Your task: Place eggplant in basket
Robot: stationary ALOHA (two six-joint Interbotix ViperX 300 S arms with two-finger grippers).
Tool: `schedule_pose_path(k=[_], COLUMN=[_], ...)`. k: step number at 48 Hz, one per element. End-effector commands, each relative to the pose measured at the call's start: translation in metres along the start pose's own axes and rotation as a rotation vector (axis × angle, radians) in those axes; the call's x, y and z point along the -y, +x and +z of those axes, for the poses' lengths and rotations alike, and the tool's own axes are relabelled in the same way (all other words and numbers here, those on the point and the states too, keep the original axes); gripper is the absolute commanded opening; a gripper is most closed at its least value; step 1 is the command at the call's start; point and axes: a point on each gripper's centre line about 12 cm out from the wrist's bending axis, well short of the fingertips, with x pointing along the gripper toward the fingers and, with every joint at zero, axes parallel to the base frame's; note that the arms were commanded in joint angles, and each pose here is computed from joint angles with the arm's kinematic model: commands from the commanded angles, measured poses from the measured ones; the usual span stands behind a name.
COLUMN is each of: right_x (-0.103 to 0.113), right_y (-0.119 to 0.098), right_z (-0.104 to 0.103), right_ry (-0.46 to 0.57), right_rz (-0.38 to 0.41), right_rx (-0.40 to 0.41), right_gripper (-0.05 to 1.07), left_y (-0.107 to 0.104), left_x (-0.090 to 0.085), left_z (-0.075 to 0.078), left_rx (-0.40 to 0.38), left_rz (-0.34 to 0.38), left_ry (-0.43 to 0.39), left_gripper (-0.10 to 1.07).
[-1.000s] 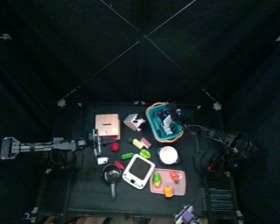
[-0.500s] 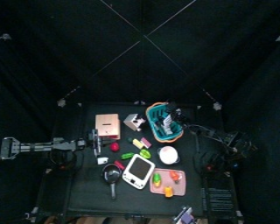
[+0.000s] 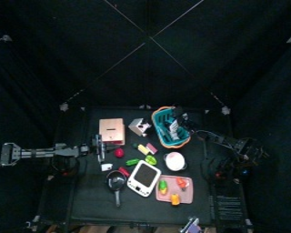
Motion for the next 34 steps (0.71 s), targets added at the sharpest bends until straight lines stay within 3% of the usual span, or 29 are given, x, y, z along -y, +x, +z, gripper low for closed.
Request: schedule_pose_path(k=[1, 24, 34], right_x=[-0.008, -0.013, -0.042], right_y=[-0.011, -0.012, -0.023], right_z=[0.019, 0.019, 0.031], right_ry=[-0.010, -0.013, -0.031], right_rz=[0.022, 0.032, 0.105], right_rx=[0.059, 0.057, 0.095], right_gripper=[1.03, 1.03, 1.03], left_y=[0.002, 0.001, 0.001], left_x=[0.000, 0.000, 0.000], left_z=[0.006, 0.006, 0.006], left_rx=[0.020, 0.021, 0.023], left_rz=[-0.001, -0.002, 0.000], left_ry=[0.001, 0.001, 0.000], left_gripper=[0.01, 0.01, 0.01])
